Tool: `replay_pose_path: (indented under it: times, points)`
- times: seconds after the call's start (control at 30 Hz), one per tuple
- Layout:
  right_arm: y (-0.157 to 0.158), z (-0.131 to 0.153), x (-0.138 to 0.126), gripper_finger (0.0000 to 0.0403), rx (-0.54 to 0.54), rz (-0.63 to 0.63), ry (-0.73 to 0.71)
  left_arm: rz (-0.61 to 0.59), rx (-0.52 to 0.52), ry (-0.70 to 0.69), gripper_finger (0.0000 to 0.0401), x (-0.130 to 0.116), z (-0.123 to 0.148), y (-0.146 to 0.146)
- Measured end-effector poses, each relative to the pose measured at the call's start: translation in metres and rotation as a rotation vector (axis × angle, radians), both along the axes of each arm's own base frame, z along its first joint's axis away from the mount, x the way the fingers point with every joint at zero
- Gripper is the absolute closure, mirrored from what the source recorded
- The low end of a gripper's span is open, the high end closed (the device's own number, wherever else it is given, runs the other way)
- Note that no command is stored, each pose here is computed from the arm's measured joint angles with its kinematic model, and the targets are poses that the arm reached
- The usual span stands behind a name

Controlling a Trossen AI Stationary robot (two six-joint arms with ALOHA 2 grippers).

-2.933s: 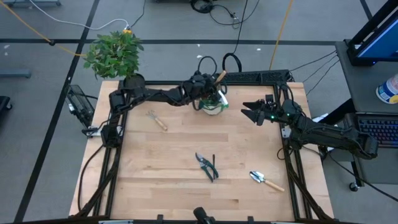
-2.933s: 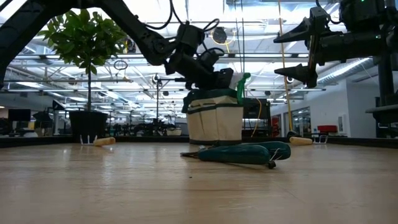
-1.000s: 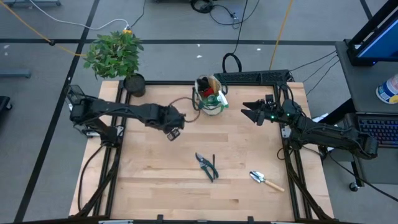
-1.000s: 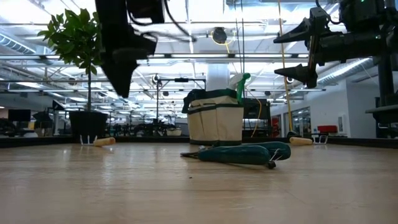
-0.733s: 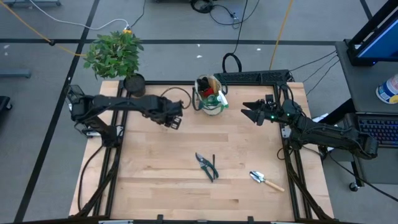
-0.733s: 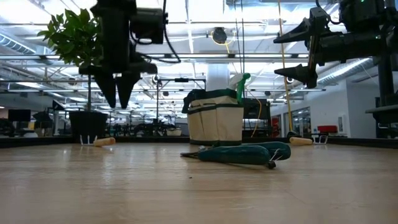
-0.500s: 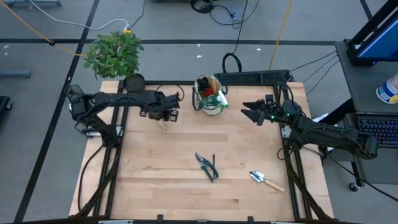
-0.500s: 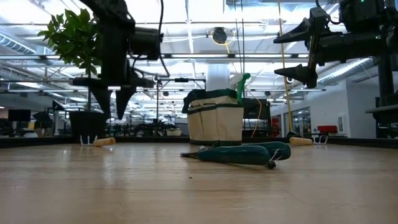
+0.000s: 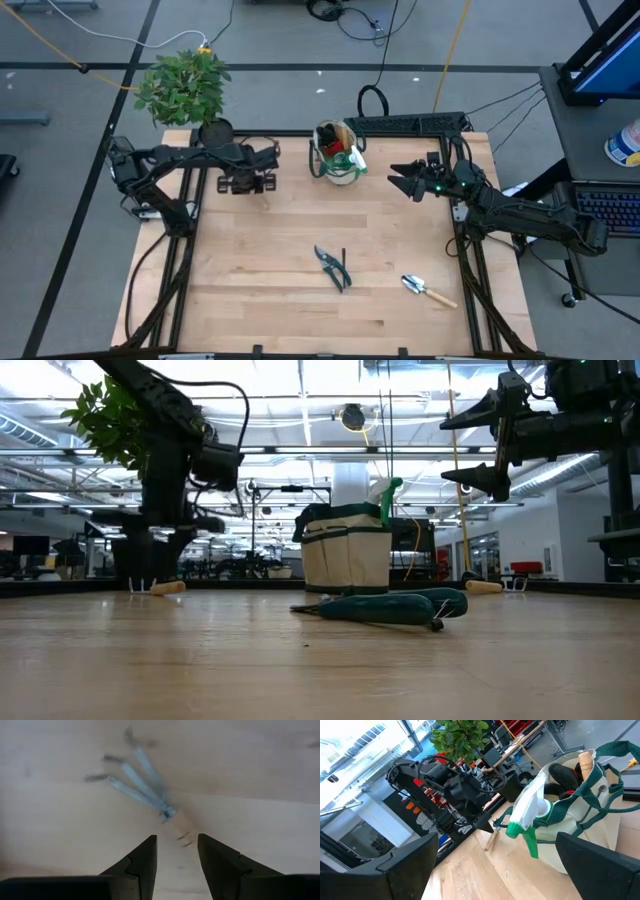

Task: Pick & Place Garden tools in Gardening bag
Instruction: Put the left hand rake into the gardening bag

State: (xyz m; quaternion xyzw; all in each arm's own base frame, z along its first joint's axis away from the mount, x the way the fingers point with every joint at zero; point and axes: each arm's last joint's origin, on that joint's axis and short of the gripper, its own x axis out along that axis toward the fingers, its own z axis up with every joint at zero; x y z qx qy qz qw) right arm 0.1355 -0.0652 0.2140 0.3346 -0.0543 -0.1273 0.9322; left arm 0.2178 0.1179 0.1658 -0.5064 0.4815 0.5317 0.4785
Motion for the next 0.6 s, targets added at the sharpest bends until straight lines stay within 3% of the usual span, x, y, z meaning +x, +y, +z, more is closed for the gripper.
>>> replay_pose_path:
  times: [0.6]
  points:
    - [0.000,0.000,0.000,0.0009,0.000,0.000,0.000,0.057,-0.002,-0.132,0.0256,0.006,-0.010,0.002]
